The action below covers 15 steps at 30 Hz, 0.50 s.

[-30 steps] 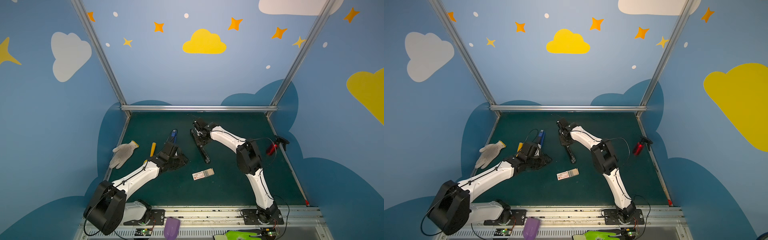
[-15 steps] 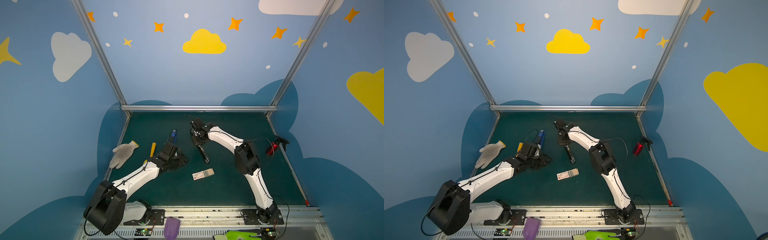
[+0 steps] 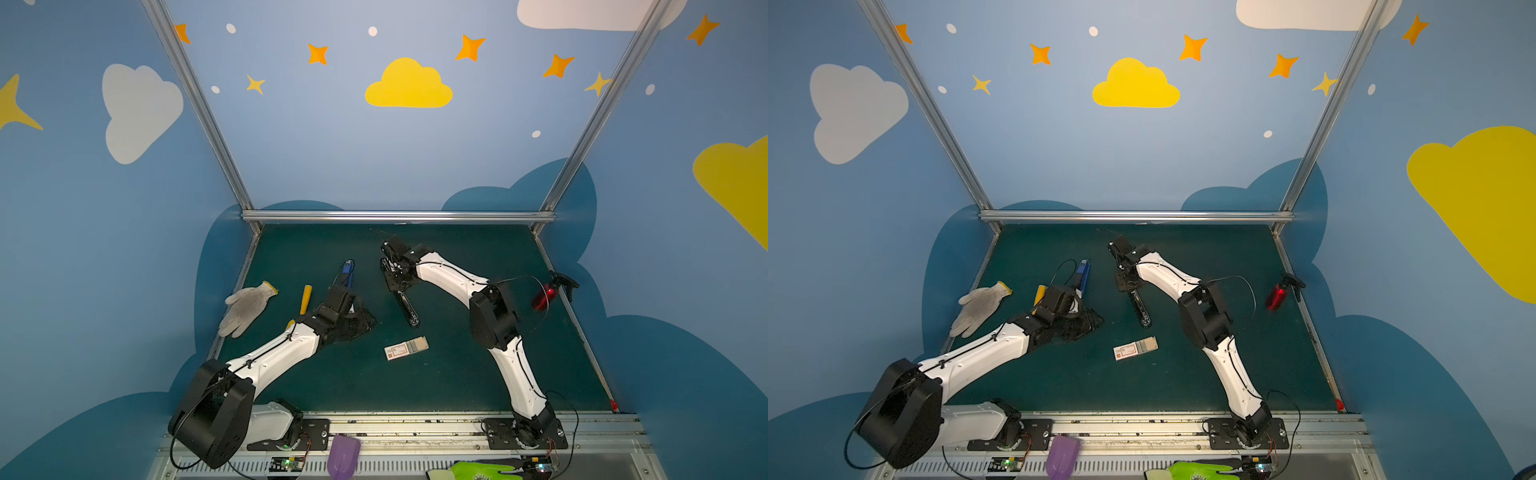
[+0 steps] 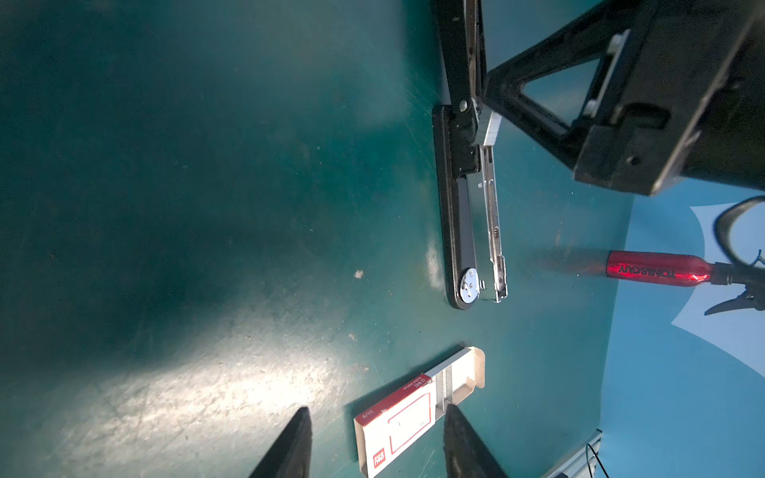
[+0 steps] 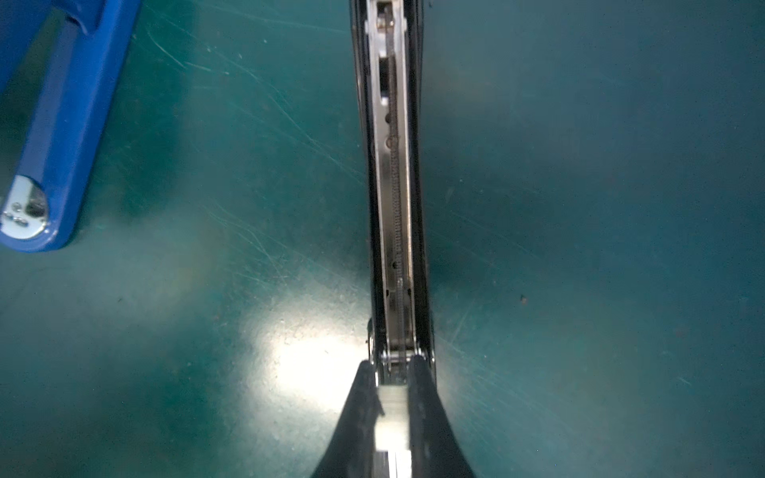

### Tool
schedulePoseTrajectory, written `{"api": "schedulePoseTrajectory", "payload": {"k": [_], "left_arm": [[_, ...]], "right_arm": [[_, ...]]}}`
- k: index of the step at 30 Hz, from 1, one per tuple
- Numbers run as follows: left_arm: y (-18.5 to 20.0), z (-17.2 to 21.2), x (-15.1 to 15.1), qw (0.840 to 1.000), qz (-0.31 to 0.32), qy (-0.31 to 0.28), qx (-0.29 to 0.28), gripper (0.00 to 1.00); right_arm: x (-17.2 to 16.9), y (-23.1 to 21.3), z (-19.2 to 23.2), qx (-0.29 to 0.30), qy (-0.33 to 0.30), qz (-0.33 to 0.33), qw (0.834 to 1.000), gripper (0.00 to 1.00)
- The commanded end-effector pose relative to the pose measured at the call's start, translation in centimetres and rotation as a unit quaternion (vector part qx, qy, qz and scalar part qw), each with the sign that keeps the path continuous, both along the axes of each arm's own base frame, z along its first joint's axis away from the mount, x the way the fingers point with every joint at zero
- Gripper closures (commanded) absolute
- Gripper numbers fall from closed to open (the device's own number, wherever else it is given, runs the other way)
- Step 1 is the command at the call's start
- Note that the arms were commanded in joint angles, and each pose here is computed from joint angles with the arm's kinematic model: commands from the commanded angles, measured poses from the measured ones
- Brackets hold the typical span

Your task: Load the staples into the stapler

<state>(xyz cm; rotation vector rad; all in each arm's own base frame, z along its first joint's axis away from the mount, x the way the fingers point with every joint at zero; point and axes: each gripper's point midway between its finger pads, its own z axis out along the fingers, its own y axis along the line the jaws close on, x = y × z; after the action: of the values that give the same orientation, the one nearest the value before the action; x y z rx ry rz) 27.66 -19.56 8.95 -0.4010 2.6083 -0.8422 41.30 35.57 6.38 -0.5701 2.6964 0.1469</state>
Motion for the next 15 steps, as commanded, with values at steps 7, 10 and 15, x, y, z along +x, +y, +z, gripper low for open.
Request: {"api": "schedulePoseTrajectory", "payload": {"k": [7, 10, 15], "left_arm": [[-0.1, 0.0, 0.3, 1.0, 0.001, 0.001, -0.004, 0.48], [-0.2, 0.0, 0.3, 1.0, 0.0, 0.003, -0.004, 0.48], [-0.5, -0.1, 0.5, 1.0, -0.006, 0.005, -0.006, 0.49]], "right_arm": [[0.0, -1.0, 0.2, -0.001, 0.003, -0.01, 1.0, 0.86], [0.0, -1.2, 0.4, 0.004, 0.005, -0.013, 1.0, 0.86], [0.1, -1.1, 2.6, 0.017, -0.012, -0.009, 1.0, 0.86]]}}
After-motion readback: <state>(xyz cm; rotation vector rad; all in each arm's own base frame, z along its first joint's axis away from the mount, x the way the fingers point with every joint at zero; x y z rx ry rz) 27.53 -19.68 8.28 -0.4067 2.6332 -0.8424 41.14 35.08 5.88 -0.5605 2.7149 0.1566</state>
